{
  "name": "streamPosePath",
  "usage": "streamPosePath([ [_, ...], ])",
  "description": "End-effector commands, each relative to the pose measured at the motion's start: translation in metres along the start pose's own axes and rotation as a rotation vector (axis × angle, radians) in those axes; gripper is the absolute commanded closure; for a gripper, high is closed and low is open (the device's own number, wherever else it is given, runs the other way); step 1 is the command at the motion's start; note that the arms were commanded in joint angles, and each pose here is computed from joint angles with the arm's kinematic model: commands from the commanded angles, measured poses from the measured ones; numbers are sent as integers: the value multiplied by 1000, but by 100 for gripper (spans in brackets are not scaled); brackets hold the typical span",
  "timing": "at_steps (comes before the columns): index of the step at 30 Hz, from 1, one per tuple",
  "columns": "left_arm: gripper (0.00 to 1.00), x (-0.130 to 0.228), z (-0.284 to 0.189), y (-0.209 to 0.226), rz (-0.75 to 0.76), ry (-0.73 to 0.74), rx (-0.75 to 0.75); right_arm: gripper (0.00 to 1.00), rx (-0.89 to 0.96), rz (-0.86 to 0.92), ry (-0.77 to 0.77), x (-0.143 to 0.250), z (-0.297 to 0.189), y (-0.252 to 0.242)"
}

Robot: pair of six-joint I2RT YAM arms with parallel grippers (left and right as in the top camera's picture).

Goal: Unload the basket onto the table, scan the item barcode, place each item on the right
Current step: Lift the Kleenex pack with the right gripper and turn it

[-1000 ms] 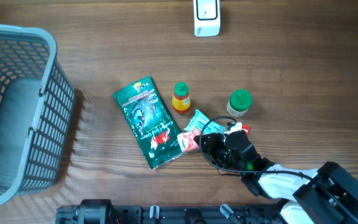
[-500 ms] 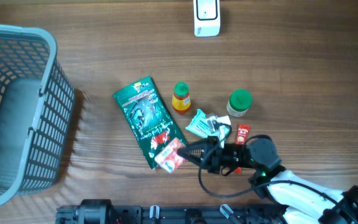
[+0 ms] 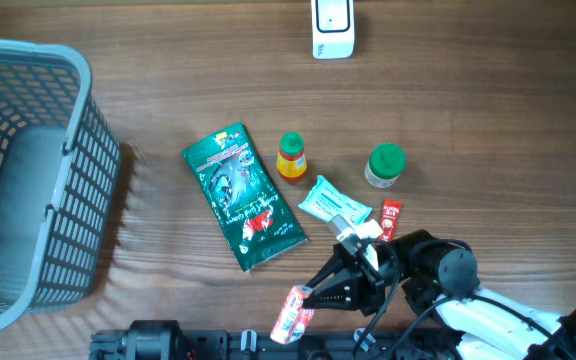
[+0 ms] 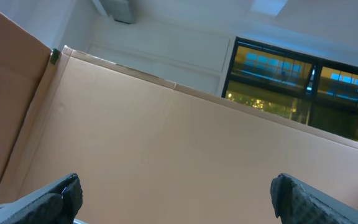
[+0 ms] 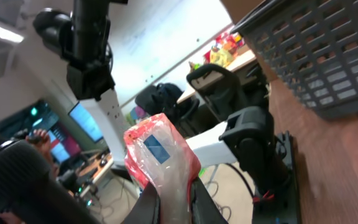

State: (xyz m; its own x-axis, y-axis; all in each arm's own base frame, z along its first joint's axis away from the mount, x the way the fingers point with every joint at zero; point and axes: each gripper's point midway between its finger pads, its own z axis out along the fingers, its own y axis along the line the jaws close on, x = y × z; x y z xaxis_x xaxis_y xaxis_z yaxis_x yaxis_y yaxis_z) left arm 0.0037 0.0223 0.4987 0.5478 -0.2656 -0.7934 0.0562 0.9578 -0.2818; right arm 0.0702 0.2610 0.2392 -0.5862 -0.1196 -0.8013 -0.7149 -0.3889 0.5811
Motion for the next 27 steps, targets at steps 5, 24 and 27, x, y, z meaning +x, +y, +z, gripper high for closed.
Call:
streamPosePath([
  [5, 0, 19, -1, 5, -17, 64, -26, 95, 2, -127, 1, -24, -9, 8],
  [24, 0, 229, -43, 67, -11, 808, -281, 96, 138, -60, -65, -35, -32, -28],
  [27, 0, 230, -44, 68, -10, 814, -283, 95, 132, -22, -69, -36, -32, -25],
])
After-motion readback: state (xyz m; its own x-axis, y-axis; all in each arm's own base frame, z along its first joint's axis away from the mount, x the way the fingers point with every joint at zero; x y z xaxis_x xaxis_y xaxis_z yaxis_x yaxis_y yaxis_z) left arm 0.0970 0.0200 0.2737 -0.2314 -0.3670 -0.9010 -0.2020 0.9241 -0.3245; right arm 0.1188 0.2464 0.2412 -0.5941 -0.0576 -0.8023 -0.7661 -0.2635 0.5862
